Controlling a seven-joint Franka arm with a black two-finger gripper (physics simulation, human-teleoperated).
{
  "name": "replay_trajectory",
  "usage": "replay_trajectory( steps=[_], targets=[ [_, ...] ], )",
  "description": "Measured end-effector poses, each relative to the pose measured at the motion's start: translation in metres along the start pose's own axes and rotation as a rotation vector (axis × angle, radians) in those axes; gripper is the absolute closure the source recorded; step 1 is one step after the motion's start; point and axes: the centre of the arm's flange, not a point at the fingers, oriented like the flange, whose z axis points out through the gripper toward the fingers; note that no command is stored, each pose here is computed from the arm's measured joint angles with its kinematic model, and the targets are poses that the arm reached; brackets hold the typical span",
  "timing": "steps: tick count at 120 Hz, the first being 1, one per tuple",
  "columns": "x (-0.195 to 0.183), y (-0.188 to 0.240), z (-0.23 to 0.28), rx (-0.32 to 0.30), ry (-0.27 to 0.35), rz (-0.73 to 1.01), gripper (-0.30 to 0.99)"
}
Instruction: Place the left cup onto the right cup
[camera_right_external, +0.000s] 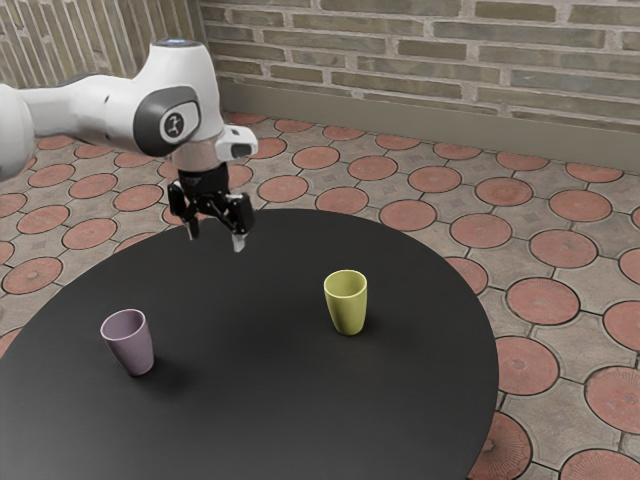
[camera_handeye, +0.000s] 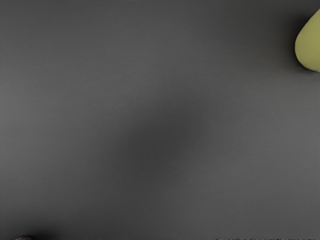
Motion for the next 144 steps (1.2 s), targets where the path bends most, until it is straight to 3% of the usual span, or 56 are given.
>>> replay_trajectory(
  steps=[72,144],
  targets=[
    [-0.035,-0.031,0.058,-0.035,-0.024,-0.113,0.02],
    [-0.078,-0.060,0.073,-0.052,-0.040,-0.209,0.03]
  ],
)
